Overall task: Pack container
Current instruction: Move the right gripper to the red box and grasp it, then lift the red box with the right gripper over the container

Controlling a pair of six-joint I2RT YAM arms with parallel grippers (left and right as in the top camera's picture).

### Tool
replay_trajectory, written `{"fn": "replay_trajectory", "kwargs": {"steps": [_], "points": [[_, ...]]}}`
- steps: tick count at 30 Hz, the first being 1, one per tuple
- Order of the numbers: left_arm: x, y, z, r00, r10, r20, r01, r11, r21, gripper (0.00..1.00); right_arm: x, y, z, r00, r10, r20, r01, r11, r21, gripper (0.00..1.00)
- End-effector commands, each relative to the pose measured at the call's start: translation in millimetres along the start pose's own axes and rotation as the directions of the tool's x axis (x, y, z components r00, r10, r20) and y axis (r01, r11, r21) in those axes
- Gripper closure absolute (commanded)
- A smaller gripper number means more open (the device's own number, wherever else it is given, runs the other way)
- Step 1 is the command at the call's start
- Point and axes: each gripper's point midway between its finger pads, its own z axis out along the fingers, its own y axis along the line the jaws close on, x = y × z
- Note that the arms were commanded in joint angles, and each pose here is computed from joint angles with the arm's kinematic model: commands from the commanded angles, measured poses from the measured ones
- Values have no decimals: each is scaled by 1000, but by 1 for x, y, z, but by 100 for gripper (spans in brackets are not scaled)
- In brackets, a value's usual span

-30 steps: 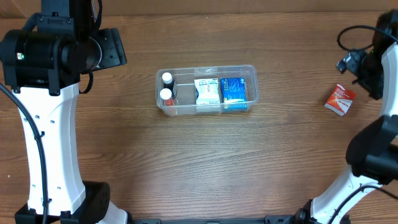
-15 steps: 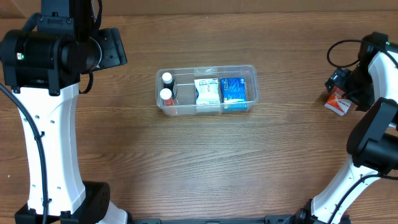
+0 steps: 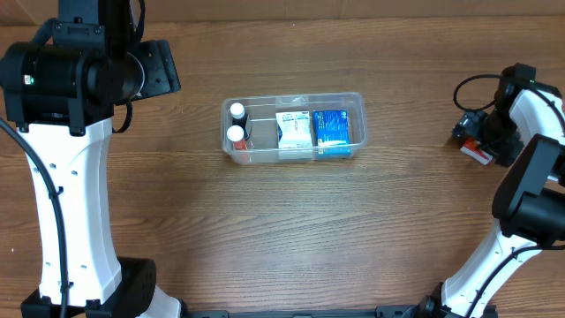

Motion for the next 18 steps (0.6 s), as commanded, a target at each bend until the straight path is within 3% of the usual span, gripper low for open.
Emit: {"fn": "replay_trajectory", "kwargs": {"steps": [1, 8, 18], "points": [[-1, -2, 2, 1000, 1, -4, -1, 1000, 9, 26, 5, 2, 9, 999, -46, -14, 46, 999, -20, 1], [0, -2, 2, 1000, 1, -5, -1, 1000, 9, 26, 6, 2, 9, 999, -45, -16, 45, 999, -20, 24], [0, -2, 2, 1000, 1, -5, -1, 1000, 8, 26, 10, 5, 8, 998, -50, -35, 48, 998, -38, 28]]}}
